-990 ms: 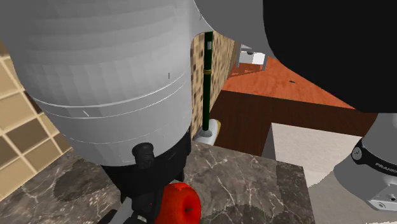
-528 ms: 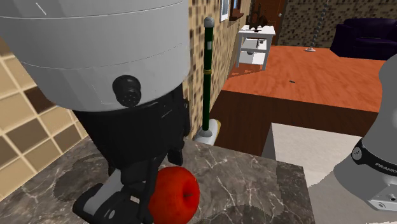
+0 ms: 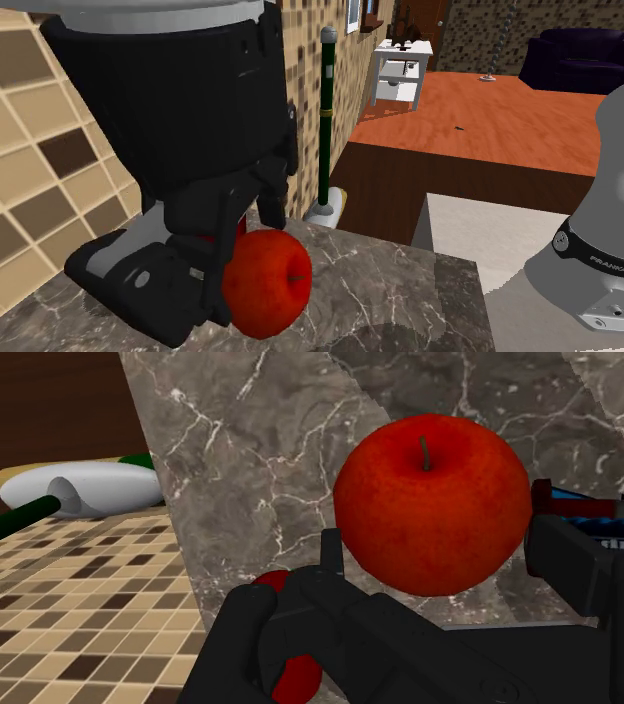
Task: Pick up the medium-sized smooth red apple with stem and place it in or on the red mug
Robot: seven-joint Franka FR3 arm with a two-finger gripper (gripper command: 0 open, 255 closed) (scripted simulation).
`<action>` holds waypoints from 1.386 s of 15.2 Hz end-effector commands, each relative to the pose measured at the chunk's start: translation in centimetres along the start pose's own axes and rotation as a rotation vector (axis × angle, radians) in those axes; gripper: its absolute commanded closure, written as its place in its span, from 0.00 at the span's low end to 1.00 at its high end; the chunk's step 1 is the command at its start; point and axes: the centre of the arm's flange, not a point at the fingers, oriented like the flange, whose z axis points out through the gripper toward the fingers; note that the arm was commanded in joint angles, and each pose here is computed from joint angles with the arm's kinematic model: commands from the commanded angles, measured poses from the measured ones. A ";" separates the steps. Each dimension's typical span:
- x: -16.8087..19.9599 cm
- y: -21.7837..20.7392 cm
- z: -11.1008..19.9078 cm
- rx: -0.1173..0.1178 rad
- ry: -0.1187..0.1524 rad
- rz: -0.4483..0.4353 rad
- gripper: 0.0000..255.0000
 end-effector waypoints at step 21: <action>15.9 10.2 -3.5 0.000 0.000 0.000 1.00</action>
